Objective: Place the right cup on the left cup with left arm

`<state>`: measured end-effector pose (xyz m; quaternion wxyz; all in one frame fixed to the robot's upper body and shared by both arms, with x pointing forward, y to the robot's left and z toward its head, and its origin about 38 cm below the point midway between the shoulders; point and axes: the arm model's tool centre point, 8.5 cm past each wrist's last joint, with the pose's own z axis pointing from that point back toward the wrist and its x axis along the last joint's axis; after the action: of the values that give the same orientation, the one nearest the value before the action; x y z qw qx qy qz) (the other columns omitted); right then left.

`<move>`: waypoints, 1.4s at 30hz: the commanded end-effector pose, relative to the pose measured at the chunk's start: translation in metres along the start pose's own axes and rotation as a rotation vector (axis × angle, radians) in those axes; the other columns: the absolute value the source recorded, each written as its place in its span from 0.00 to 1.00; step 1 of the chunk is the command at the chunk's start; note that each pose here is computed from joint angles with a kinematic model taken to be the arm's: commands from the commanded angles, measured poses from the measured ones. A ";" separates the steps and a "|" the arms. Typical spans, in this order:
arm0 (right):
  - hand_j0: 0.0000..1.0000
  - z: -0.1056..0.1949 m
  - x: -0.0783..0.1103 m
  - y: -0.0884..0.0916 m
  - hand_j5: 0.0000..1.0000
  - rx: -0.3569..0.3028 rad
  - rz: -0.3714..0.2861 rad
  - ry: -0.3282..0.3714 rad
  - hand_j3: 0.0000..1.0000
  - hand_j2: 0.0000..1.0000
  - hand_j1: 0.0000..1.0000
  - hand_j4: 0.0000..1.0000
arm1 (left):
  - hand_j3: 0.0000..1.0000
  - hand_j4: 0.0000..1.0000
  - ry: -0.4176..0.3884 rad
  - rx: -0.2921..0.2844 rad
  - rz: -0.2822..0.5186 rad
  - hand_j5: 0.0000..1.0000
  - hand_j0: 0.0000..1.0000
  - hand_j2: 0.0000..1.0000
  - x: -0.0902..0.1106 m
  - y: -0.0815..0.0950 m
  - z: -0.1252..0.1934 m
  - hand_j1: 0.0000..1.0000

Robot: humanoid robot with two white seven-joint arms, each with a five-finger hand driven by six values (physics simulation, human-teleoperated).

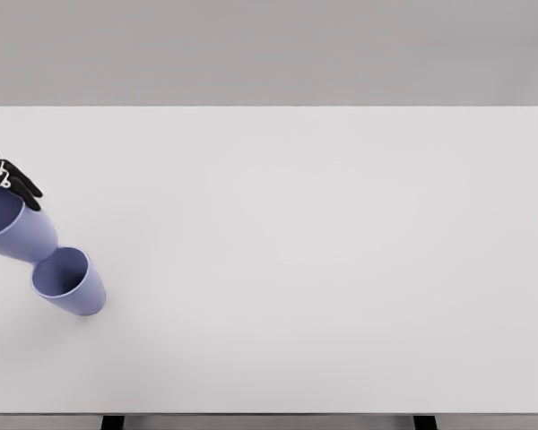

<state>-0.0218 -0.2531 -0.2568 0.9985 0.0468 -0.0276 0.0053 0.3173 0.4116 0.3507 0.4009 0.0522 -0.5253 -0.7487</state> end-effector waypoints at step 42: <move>1.00 0.000 0.000 0.000 1.00 0.000 0.000 0.000 1.00 1.00 1.00 1.00 | 0.53 0.53 -0.052 -0.031 0.097 0.53 0.53 0.53 -0.010 -0.025 -0.023 0.53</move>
<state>-0.0218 -0.2531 -0.2568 0.9985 0.0469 -0.0275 0.0053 0.3208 0.4018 0.3148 0.4208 -0.0015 -0.5242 -0.7404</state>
